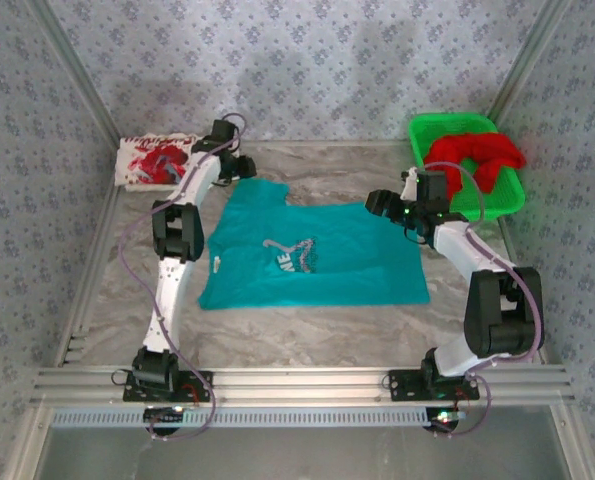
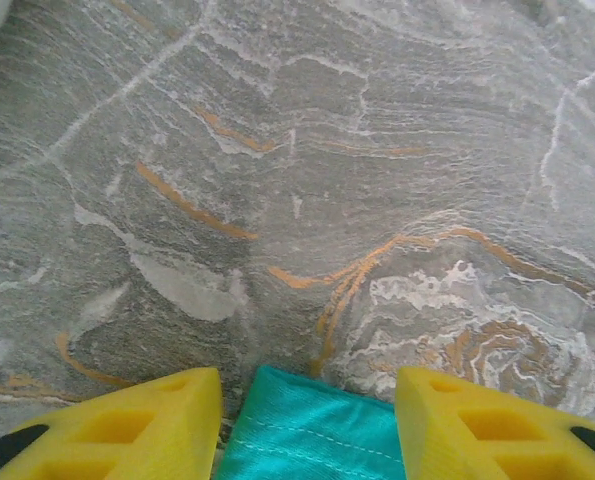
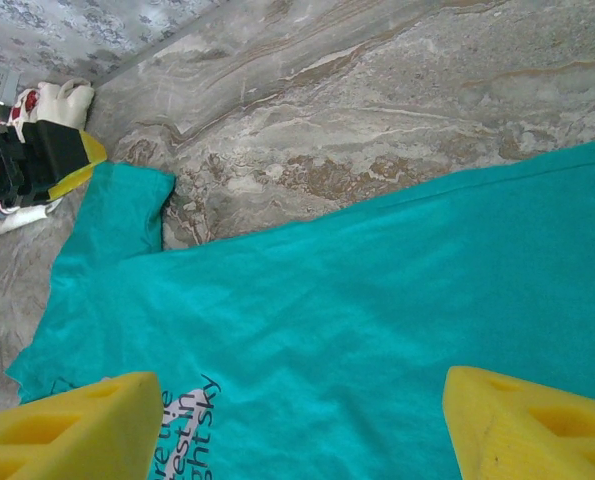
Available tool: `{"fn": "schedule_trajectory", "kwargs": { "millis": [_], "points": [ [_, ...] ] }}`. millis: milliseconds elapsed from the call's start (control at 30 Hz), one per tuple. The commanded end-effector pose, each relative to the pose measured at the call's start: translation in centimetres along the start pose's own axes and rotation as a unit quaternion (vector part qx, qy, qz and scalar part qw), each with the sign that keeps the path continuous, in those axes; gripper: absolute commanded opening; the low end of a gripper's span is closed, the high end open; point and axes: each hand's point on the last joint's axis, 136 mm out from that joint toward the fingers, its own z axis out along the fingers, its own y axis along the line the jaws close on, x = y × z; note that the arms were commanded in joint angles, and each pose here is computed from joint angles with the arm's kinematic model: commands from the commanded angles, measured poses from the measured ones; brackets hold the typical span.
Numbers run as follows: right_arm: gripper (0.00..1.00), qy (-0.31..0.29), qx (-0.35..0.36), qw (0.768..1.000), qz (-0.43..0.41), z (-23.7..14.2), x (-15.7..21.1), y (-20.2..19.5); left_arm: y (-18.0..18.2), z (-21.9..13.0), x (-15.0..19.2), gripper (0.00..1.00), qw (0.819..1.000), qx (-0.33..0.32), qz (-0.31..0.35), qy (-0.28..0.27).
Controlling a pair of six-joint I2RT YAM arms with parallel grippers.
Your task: Fold and stack the t-shirts
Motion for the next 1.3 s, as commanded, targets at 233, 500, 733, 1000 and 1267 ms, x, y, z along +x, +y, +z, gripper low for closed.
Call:
{"fn": "schedule_trajectory", "kwargs": {
  "millis": [233, 500, 733, 1000, 1267],
  "points": [
    [0.77, 0.005, 0.005, 1.0, 0.003, 0.2, -0.4, 0.0, -1.7, 0.6, 1.2, 0.15, 0.999, 0.027, 0.002, 0.021],
    [0.77, 0.02, 0.059, 0.998, 0.016, 0.4, -0.7, -2.2, -1.4, -1.7, -0.1, 0.0, 1.0, 0.012, 0.016, 0.003],
    [0.72, 0.075, 0.1, 0.992, -0.016, 2.4, -2.3, -3.4, 2.2, -3.9, -1.2, 0.0, 0.999, -0.022, 0.025, -0.011],
    [0.6, 0.116, 0.13, 0.985, -0.014, 6.0, -3.1, -5.4, 5.0, -5.4, -1.5, 0.0, 0.998, -0.043, 0.027, -0.022],
    [0.6, 0.157, 0.202, 0.967, -0.023, 7.6, -3.5, -9.0, 5.1, -6.2, -3.8, 0.0, 0.997, -0.037, 0.04, -0.049]
  ]
}}
